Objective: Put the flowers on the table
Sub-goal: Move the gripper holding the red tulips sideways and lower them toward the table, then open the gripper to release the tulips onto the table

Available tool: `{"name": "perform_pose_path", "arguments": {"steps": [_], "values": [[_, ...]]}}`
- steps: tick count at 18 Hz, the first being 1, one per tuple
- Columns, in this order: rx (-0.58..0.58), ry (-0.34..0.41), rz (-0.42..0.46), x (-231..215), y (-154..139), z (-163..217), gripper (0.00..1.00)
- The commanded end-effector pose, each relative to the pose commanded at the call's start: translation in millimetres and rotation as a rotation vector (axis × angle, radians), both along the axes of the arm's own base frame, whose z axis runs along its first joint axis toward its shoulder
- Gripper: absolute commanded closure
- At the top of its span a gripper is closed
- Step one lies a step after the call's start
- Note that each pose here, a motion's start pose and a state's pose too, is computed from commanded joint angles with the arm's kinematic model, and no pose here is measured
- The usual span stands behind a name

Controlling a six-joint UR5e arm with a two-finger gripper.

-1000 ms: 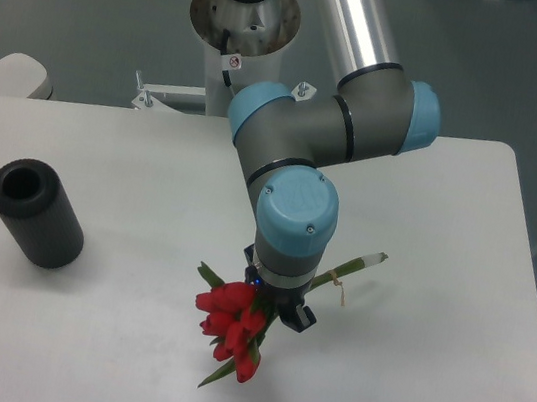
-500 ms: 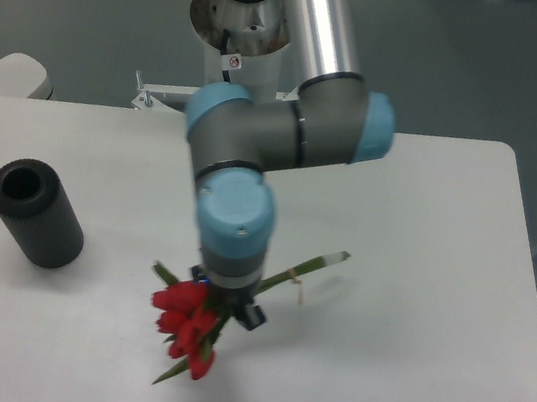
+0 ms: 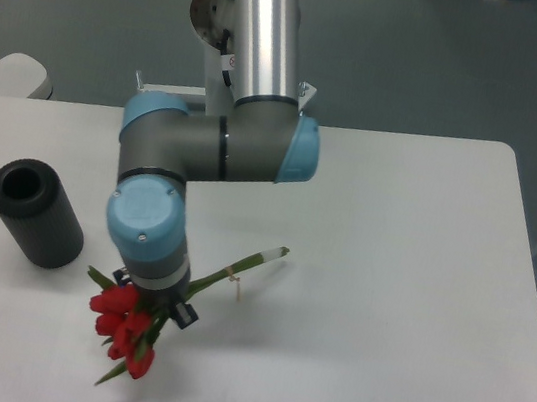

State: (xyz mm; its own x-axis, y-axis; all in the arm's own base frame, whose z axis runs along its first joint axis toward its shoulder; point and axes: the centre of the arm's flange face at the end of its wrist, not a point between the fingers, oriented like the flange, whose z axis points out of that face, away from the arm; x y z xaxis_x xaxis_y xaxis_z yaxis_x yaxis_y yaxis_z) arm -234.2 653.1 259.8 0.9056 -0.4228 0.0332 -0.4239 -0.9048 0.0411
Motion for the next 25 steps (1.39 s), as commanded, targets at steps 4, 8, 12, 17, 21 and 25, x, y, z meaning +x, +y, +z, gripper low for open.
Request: {"name": "perform_pose_path", "arguments": {"steps": [4, 8, 12, 17, 21, 25], "values": [[0.014, 0.001, -0.001, 0, 3, -3, 0.57], [0.018, 0.002, -0.006, -1, 5, -7, 0.00], [0.025, 0.011, -0.012, -6, 4, -3, 0.00], [0.041, 0.022, -0.006, -50, -12, 9, 0.00], [0.045, 0.024, -0.028, -96, -35, 13, 0.00], [0.050, 0.026, -0.093, -153, -64, 11, 0.00]]}}
